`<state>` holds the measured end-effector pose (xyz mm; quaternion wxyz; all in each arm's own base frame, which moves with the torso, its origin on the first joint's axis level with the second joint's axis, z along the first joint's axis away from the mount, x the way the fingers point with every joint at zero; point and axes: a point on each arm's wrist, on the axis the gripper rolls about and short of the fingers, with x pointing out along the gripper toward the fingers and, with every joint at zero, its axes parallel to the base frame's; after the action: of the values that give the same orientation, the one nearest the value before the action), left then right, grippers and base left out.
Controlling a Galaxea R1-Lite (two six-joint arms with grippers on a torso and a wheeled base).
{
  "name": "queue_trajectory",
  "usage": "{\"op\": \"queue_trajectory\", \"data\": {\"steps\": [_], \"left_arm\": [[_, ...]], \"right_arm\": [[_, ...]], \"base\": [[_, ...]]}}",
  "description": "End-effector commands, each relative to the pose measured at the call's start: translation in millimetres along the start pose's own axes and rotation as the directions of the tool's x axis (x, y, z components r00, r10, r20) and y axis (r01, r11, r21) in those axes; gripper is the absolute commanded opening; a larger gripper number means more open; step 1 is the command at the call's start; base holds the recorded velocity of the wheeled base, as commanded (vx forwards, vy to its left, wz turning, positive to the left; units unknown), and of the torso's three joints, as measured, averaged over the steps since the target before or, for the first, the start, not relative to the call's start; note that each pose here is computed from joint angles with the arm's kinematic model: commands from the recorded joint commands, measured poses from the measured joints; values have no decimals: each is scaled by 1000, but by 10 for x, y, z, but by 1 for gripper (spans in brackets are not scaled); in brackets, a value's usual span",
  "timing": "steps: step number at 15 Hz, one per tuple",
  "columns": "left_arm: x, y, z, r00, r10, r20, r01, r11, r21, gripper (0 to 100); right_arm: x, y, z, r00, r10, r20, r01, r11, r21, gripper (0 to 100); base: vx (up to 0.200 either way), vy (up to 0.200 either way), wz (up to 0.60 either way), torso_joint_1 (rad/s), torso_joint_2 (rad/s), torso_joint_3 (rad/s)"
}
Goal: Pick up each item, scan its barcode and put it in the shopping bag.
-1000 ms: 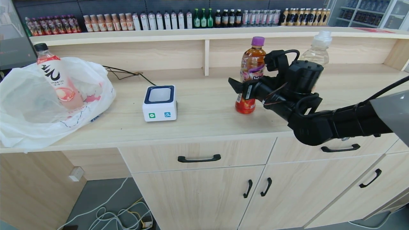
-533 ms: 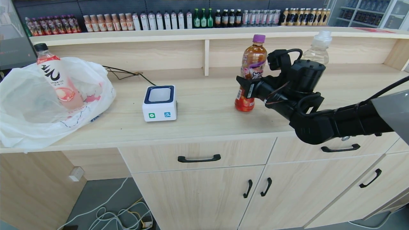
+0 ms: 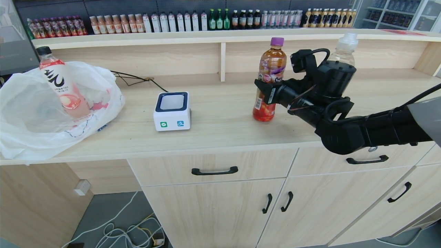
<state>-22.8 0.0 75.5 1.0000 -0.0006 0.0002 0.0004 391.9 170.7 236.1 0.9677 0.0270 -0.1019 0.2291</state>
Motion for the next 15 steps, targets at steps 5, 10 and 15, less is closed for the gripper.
{"op": "queue_trajectory", "data": {"steps": [5,10,15], "left_arm": [[0,0,0,1000,-1,0,1,1000,0,100],[0,0,0,1000,-1,0,1,1000,0,100],[0,0,0,1000,1,0,-1,1000,0,100]], "right_arm": [[-142,22,343,997,8,70,-9,1000,23,0],[-585,71,689,995,28,95,-33,998,52,0],[-1188,203,825,996,61,72,-67,995,79,0]], "base": [[0,0,0,0,0,0],[0,0,0,0,0,0],[0,0,0,0,0,0]]}}
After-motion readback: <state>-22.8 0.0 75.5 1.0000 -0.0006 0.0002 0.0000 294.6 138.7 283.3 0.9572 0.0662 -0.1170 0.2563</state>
